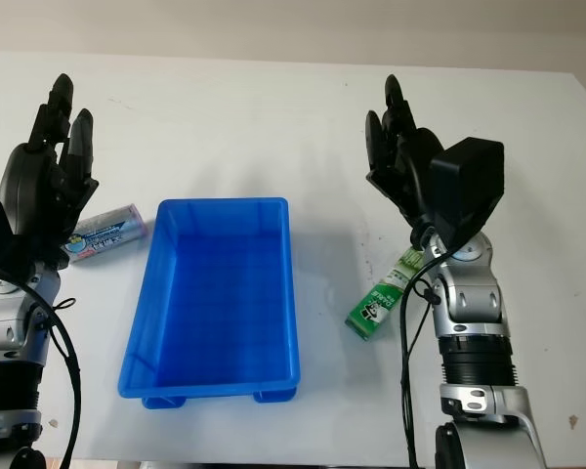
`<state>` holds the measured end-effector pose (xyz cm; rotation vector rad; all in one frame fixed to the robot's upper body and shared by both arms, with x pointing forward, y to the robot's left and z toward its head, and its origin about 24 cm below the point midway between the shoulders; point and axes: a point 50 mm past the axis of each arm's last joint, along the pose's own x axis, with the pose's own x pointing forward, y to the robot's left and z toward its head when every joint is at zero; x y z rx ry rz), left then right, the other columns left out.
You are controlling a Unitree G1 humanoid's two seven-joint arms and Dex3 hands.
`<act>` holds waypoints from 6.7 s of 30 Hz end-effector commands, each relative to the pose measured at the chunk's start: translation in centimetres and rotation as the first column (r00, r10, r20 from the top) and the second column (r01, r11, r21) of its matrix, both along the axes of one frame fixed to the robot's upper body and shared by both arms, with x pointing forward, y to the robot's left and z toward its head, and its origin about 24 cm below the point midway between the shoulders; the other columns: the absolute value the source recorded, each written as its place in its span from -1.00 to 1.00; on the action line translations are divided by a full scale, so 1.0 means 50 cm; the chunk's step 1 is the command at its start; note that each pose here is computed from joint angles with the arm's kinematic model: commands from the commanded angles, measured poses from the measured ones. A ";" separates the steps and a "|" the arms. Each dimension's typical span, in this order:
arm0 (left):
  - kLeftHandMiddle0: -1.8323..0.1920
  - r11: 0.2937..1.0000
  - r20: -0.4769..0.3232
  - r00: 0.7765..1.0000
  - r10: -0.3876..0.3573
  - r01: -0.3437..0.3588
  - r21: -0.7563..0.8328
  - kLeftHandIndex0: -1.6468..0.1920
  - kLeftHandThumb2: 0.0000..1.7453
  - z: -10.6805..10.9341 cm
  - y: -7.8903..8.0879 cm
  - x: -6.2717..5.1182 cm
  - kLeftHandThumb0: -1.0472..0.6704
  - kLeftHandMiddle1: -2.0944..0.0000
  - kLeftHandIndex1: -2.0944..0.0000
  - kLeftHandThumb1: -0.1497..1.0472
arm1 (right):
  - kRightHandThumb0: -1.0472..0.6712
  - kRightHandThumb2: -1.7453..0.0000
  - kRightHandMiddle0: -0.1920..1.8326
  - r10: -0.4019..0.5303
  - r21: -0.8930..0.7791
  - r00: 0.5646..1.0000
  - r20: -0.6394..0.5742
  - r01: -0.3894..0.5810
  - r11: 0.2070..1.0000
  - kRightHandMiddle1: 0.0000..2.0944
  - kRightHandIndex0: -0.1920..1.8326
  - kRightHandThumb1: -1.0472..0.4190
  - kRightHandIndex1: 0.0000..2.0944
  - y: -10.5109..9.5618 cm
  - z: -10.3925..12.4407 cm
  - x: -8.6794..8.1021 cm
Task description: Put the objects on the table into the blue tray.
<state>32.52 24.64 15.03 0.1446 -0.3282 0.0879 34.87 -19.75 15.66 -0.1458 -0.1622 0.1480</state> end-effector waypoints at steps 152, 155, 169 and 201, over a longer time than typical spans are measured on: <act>0.80 1.000 -0.017 1.000 0.010 -0.010 0.004 0.79 -0.38 -0.025 -0.020 0.011 -0.64 0.94 0.94 1.00 | -0.71 0.15 -1.00 0.076 -0.121 0.996 0.055 -0.069 0.990 -1.00 -1.00 -1.00 -1.00 0.016 0.005 0.011; 0.80 1.000 -0.020 1.000 0.009 -0.009 -0.003 0.79 -0.39 -0.025 -0.018 0.010 -0.64 0.94 0.94 1.00 | -0.69 0.14 -1.00 0.059 -0.099 0.998 0.022 -0.056 0.993 -1.00 -1.00 -1.00 -1.00 0.010 -0.014 0.009; 0.80 1.000 -0.013 1.000 0.001 0.000 0.027 0.80 -0.39 -0.017 -0.007 0.006 -0.63 0.95 0.95 1.00 | -0.66 0.14 -1.00 0.005 -0.088 0.999 -0.047 -0.009 0.996 -1.00 -1.00 -1.00 -1.00 -0.003 -0.036 -0.003; 0.69 0.446 -0.344 0.911 0.227 0.217 0.869 0.70 -0.94 0.097 0.068 -0.034 -0.54 0.94 0.95 0.72 | -0.61 0.13 -1.00 0.024 -0.075 0.998 -0.059 -0.028 0.997 -1.00 -1.00 -1.00 -1.00 -0.006 -0.033 -0.012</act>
